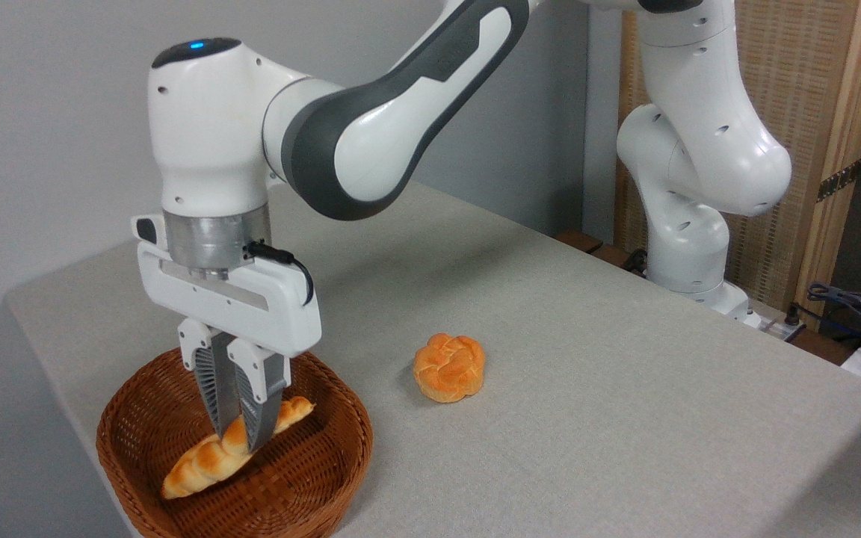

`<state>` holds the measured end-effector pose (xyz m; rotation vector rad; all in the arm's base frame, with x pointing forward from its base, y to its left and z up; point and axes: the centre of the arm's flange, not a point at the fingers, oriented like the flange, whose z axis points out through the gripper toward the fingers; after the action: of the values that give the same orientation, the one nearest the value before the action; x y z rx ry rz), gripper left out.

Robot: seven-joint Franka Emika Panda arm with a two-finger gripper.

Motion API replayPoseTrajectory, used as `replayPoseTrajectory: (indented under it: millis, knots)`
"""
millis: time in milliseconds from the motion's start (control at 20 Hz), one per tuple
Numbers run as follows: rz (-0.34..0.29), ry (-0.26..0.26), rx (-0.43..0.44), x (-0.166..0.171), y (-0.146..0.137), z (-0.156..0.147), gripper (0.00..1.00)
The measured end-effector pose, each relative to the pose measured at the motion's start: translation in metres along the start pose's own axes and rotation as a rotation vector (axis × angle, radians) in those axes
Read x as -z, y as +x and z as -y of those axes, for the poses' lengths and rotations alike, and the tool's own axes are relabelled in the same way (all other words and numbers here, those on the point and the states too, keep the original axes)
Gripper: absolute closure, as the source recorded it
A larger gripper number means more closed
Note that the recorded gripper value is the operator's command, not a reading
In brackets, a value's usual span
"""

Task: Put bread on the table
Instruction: 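Close the gripper fingers around the middle of the croissant, then lift the croissant up out of the basket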

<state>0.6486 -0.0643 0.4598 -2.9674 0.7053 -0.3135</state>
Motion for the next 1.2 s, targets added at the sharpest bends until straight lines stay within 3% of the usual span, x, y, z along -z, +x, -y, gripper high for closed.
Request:
replayPoseTrajectory:
  millis: [550,900,1200]
  knots:
    - [-0.039,0.014,0.004,0.037,0.0,0.002,0.62]
    - [0.006,-0.009,-0.009,0.082,-0.018,-0.003,0.61]
    - [0.07,-0.086,-0.075,0.116,-0.04,-0.012,0.6]
